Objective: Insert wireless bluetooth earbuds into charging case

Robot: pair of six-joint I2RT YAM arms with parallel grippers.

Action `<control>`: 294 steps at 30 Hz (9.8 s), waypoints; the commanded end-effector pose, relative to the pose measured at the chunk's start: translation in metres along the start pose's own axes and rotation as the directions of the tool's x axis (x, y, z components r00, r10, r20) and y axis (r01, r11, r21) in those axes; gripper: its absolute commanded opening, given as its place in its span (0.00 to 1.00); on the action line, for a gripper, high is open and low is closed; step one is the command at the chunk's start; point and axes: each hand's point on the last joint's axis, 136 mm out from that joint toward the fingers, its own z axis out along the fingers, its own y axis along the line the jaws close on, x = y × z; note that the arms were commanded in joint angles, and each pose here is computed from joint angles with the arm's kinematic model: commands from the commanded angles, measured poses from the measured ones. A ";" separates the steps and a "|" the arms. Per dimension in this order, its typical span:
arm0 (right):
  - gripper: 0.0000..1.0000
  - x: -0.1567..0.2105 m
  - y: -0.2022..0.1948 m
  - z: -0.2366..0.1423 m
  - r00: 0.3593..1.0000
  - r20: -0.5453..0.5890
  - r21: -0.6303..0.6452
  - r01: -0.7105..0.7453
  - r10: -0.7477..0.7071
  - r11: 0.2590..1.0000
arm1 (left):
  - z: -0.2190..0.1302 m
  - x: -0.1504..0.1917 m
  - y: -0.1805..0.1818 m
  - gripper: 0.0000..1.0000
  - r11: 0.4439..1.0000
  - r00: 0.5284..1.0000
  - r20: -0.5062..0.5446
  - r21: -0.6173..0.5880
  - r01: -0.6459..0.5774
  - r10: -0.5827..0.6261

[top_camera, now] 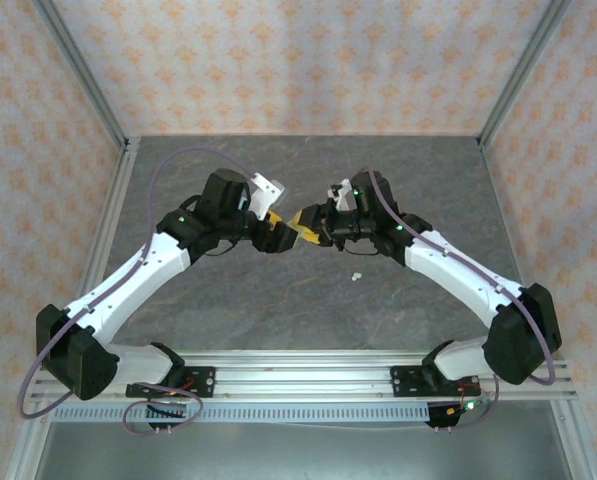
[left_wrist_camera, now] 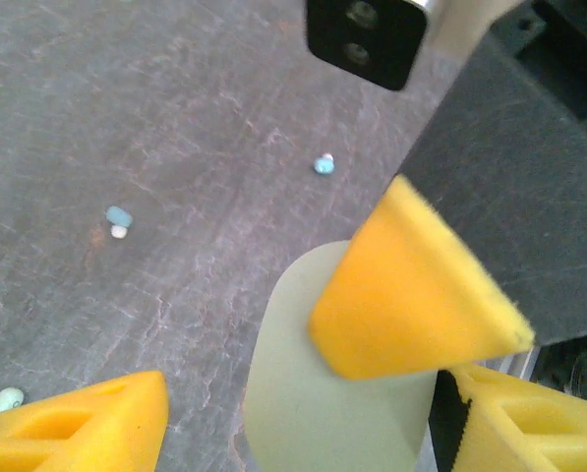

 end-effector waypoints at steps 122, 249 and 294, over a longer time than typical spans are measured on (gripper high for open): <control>0.57 0.065 0.106 -0.080 0.388 0.107 -0.175 0.914 -0.916 0.367 | -0.089 -0.046 -0.098 0.19 0.773 0.943 0.236 0.543 -0.328 0.234; 0.51 0.037 0.125 -0.070 0.392 0.239 -0.012 0.916 -0.889 0.401 | -0.100 -0.040 -0.105 0.21 0.785 0.930 0.258 0.503 -0.361 0.262; 0.00 0.039 0.138 -0.079 0.132 0.369 0.054 0.985 -0.920 0.163 | -0.101 -0.043 -0.073 0.75 0.904 0.902 0.325 0.221 -0.366 0.285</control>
